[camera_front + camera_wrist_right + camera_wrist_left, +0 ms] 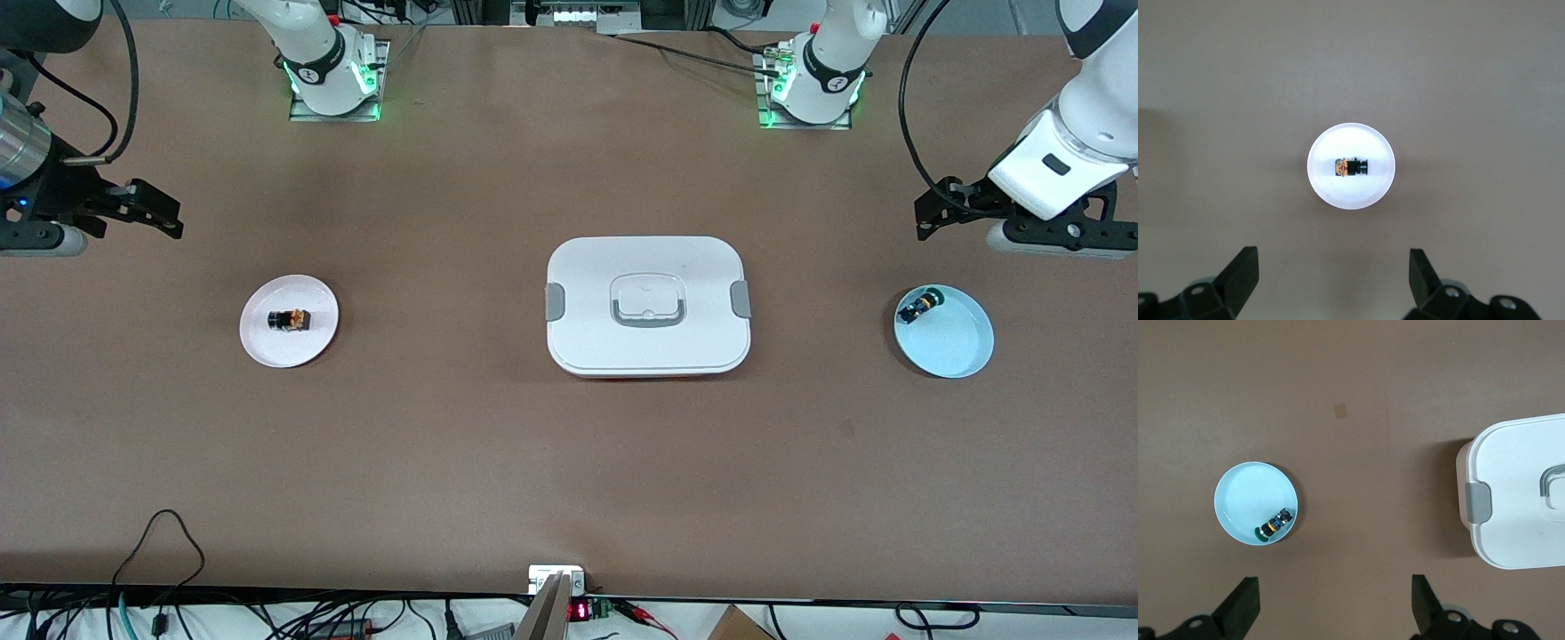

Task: Transfer orange switch to right arm and place

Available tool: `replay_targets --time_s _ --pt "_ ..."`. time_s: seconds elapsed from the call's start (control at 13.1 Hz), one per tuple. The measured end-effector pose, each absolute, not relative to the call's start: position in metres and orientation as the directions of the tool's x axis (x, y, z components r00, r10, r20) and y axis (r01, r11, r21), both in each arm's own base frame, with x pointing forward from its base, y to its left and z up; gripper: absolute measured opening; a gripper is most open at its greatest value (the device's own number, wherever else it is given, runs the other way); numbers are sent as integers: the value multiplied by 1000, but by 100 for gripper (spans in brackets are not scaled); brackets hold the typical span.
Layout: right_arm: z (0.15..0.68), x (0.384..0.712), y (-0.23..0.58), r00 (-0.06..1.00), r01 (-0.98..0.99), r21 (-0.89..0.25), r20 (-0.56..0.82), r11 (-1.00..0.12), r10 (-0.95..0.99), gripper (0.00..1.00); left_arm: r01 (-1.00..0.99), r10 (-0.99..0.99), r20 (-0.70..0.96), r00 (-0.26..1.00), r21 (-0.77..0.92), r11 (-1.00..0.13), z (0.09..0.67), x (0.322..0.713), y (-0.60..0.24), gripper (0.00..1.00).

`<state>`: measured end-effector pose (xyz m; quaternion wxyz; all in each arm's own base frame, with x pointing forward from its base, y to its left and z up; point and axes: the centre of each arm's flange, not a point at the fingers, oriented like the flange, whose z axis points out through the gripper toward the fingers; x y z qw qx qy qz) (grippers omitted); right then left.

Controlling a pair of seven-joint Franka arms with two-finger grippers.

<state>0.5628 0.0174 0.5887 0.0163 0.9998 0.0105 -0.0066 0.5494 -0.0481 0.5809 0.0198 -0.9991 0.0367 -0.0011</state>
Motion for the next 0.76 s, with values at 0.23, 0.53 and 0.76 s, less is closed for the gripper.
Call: replay_targets --time_s 0.23,0.53,0.76 --pt "593 563 20 999 36 32 -10 -999 36 100 -73 -73 1 997 -40 -997 581 549 -48 100" --pt "592 561 17 998 53 32 -26 -998 53 100 -73 -73 1 997 -40 -997 581 549 -48 100" --pt "591 558 15 997 51 31 -53 -998 49 100 -73 -73 1 997 -40 -997 581 549 -48 100"
